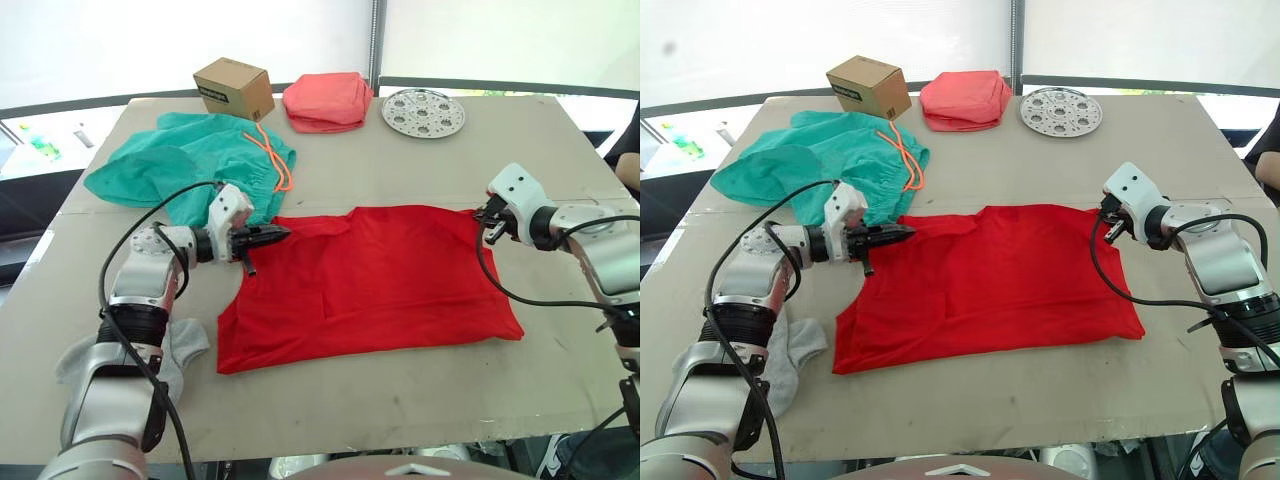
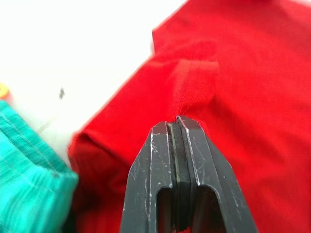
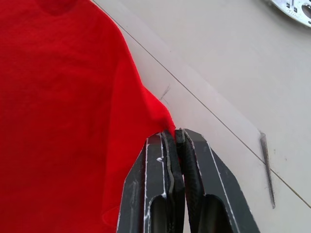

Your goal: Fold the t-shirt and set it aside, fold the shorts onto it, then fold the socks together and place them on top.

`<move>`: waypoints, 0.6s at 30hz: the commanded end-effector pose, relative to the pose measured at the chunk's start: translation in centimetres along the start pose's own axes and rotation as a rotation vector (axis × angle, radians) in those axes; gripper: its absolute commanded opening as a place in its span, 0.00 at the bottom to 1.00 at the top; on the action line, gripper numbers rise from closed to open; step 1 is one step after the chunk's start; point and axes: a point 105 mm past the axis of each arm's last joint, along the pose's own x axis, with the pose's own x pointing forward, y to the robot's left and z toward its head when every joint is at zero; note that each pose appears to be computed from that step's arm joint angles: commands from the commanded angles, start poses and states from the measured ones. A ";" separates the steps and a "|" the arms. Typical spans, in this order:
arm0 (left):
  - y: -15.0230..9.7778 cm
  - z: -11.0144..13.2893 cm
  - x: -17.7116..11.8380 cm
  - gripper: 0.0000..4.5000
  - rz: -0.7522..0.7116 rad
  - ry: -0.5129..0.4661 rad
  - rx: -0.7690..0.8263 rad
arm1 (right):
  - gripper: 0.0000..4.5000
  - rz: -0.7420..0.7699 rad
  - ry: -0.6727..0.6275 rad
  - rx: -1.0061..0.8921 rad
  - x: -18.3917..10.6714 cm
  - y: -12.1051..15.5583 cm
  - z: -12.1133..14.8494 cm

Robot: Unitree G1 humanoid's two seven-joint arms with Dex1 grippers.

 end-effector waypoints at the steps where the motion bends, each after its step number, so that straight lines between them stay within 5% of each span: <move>1: 0.1 3.2 -0.5 0.01 -0.004 -0.126 -0.058 | 0.00 -0.035 -0.053 -0.022 -0.6 -0.5 1.2; 12: 1.1 7.2 -2.6 0.01 -0.011 -0.250 -0.122 | 0.00 -0.116 -0.212 -0.027 -1.9 -2.7 3.8; 15: -0.4 6.8 -3.7 0.01 -0.110 -0.213 -0.140 | 0.00 -0.084 -0.203 -0.048 -2.6 -2.2 3.1; 18: -2.5 4.1 -5.8 0.01 -0.210 -0.062 -0.149 | 0.00 -0.016 -0.176 -0.041 -3.9 -0.7 1.2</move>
